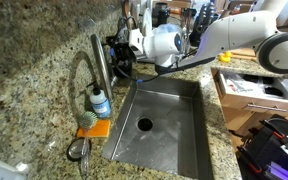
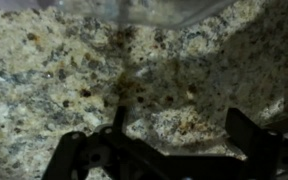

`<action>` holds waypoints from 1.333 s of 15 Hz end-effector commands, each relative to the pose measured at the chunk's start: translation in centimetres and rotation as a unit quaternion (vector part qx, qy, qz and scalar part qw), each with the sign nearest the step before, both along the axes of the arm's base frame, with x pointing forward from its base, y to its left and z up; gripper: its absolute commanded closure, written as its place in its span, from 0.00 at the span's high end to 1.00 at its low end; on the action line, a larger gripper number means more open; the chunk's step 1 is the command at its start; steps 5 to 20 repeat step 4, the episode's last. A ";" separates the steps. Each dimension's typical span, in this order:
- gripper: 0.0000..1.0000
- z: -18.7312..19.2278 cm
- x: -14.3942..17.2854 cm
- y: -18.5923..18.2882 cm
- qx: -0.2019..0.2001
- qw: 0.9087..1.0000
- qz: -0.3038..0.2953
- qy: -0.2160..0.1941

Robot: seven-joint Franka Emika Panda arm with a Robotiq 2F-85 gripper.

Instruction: Open and close the tap

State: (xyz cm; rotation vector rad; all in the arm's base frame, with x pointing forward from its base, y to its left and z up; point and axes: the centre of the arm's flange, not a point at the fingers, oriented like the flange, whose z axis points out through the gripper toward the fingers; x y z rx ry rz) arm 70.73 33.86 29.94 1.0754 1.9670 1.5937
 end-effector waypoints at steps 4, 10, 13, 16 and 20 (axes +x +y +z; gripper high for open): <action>1.00 0.0 0.0 0.0 -0.002 1.000 0.000 -0.001; 1.00 0.0 0.0 0.0 -0.002 1.000 0.000 -0.001; 1.00 0.0 0.0 0.0 -0.002 1.000 0.000 -0.001; 1.00 0.0 0.0 0.0 -0.002 1.000 0.000 -0.001; 1.00 0.0 0.0 0.0 -0.002 1.000 0.000 -0.001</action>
